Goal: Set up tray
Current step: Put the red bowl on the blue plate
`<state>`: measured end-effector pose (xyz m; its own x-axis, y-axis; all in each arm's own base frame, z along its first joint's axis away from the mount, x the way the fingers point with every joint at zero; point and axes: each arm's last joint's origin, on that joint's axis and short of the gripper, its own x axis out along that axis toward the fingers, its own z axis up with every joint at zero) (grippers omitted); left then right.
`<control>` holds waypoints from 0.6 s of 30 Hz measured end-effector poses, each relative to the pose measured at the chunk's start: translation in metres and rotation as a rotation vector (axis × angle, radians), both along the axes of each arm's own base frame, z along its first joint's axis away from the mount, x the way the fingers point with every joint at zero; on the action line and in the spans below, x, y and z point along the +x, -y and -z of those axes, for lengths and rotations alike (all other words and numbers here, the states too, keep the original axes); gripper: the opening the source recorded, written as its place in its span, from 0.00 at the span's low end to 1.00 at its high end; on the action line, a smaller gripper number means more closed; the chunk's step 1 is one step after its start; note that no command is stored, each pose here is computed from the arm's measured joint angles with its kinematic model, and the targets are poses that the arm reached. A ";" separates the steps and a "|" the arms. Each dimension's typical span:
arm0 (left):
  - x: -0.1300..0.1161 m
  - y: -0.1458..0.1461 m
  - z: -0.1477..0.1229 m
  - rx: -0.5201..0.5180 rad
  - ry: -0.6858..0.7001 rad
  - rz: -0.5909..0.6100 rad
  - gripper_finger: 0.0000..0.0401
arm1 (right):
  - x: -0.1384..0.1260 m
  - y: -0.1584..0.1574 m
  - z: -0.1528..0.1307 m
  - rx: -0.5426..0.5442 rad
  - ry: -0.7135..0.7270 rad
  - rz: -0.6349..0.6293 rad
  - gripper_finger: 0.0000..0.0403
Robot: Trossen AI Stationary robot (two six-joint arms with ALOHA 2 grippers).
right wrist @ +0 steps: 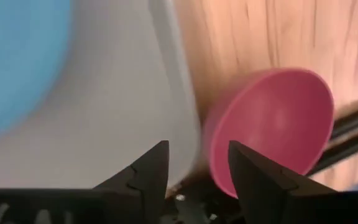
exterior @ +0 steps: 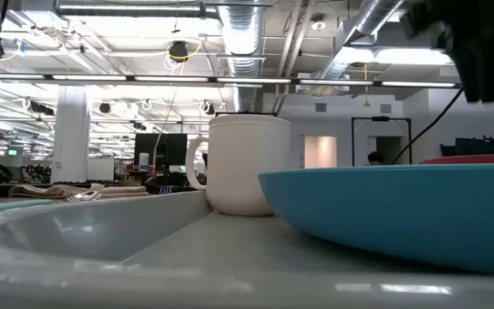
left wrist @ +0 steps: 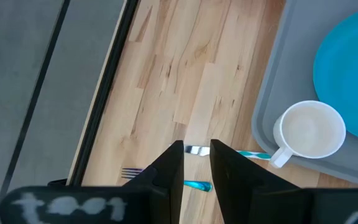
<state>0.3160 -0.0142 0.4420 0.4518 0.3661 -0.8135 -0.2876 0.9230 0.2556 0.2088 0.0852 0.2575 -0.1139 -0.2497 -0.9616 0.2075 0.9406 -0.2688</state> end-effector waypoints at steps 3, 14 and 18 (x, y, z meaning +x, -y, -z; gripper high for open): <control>0.000 0.000 0.000 -0.008 -0.001 0.004 0.17 | -0.006 0.012 0.018 -0.023 -0.096 -0.006 0.43; 0.000 0.000 0.000 -0.010 -0.001 0.005 0.17 | -0.044 0.049 0.016 0.093 0.089 0.111 0.36; 0.000 0.000 0.000 -0.010 -0.001 0.006 0.17 | -0.055 0.054 0.014 0.140 0.184 0.221 0.32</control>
<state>0.3160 -0.0146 0.4419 0.4531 0.3550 -0.8178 -0.2820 0.9273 0.2463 0.1541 0.0310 0.2431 0.0288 -0.1025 -0.9943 0.4437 0.8927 -0.0792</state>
